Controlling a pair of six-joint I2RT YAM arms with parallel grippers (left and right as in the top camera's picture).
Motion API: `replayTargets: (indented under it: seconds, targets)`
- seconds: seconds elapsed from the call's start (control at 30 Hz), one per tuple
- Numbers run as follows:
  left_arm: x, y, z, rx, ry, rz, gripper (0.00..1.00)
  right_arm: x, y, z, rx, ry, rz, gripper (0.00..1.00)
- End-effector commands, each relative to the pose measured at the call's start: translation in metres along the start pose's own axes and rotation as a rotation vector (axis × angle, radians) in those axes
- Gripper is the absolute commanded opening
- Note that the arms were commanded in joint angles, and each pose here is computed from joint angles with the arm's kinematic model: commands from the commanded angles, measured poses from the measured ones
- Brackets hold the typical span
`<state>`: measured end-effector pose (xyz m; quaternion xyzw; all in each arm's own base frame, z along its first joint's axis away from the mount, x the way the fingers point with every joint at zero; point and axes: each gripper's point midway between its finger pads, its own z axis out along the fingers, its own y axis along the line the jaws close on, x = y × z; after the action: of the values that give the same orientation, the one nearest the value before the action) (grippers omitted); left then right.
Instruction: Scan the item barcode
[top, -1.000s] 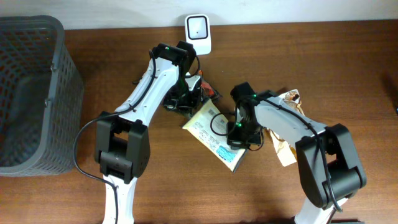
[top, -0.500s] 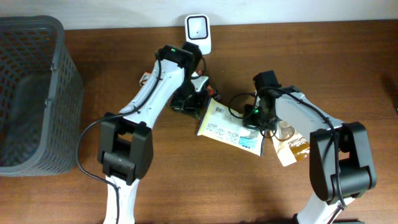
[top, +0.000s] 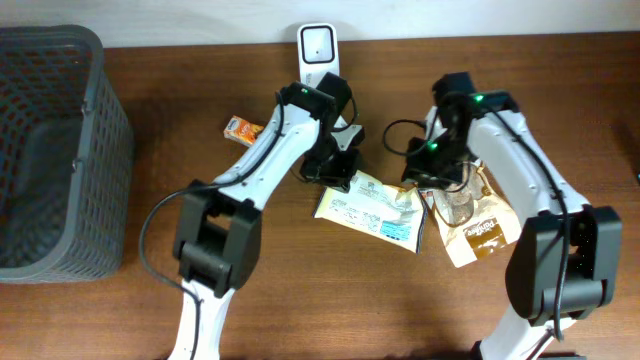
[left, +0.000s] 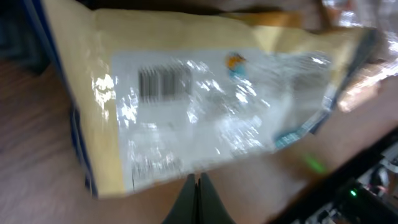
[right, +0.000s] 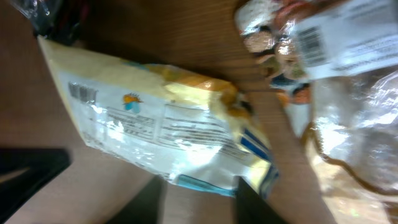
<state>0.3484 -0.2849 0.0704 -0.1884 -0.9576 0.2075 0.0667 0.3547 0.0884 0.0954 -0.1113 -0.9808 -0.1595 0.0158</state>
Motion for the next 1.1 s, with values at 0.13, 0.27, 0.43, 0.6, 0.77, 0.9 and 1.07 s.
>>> replayTargets:
  seconds: [0.13,0.27,0.43,0.6,0.77,0.9,1.07]
  targets:
    - [-0.009,0.023,0.054,-0.015,0.061,-0.052,0.0,0.004,-0.012,-0.014,-0.001,0.013,-0.037,0.57]
    - [-0.003,0.079,0.043,-0.329,0.022,-0.344,0.0,0.008,-0.009,-0.011,0.002,0.025,-0.047,0.58]
    - [0.008,0.11,0.028,-0.412,0.022,-0.532,0.0,0.015,0.006,0.001,-0.012,0.037,-0.094,0.64]
    - [0.013,0.12,0.023,-0.416,0.041,-0.562,0.0,0.021,0.02,0.017,-0.011,0.035,-0.119,0.72]
    - [0.015,0.122,0.009,-0.41,0.032,-0.572,0.0,0.025,0.021,0.022,-0.005,0.044,-0.098,0.21]
    - [0.008,0.115,-0.019,-0.383,-0.034,-0.522,0.0,0.025,-0.001,0.031,0.095,0.029,-0.025,0.14]
    - [0.004,0.107,-0.035,-0.37,-0.083,-0.509,0.0,0.029,-0.003,0.062,0.043,0.02,0.047,0.14]
